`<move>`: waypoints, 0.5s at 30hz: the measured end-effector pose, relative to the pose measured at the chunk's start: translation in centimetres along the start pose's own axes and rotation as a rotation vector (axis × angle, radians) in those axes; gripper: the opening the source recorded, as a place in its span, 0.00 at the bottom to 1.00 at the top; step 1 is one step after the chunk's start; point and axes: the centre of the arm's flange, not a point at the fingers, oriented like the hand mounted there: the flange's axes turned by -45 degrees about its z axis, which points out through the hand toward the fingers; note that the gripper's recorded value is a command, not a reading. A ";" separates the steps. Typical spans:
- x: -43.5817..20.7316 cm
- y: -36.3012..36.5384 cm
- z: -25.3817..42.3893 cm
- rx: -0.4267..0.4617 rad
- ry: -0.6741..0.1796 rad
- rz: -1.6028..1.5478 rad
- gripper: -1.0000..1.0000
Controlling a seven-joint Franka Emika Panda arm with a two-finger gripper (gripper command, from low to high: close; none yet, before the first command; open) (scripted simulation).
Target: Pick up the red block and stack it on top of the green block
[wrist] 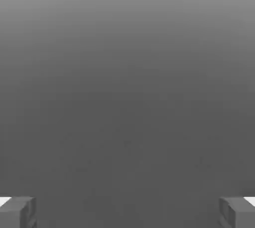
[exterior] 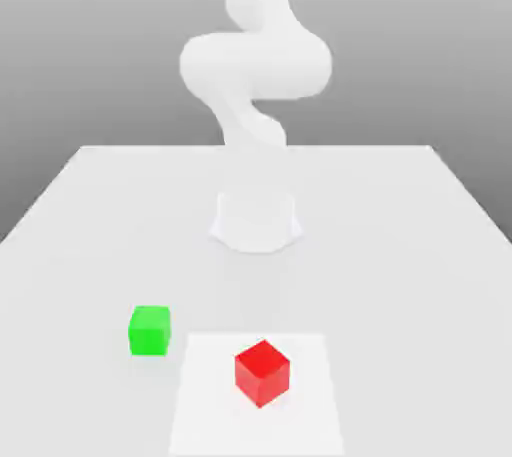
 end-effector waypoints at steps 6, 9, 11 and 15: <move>-4.4 -0.5 14.1 0.029 -0.211 -0.183 0.50; -8.0 -0.8 20.0 0.058 -0.311 -0.271 0.50; -10.8 -1.1 23.6 0.082 -0.376 -0.328 0.50; -17.3 -1.6 29.6 0.144 -0.504 -0.439 0.50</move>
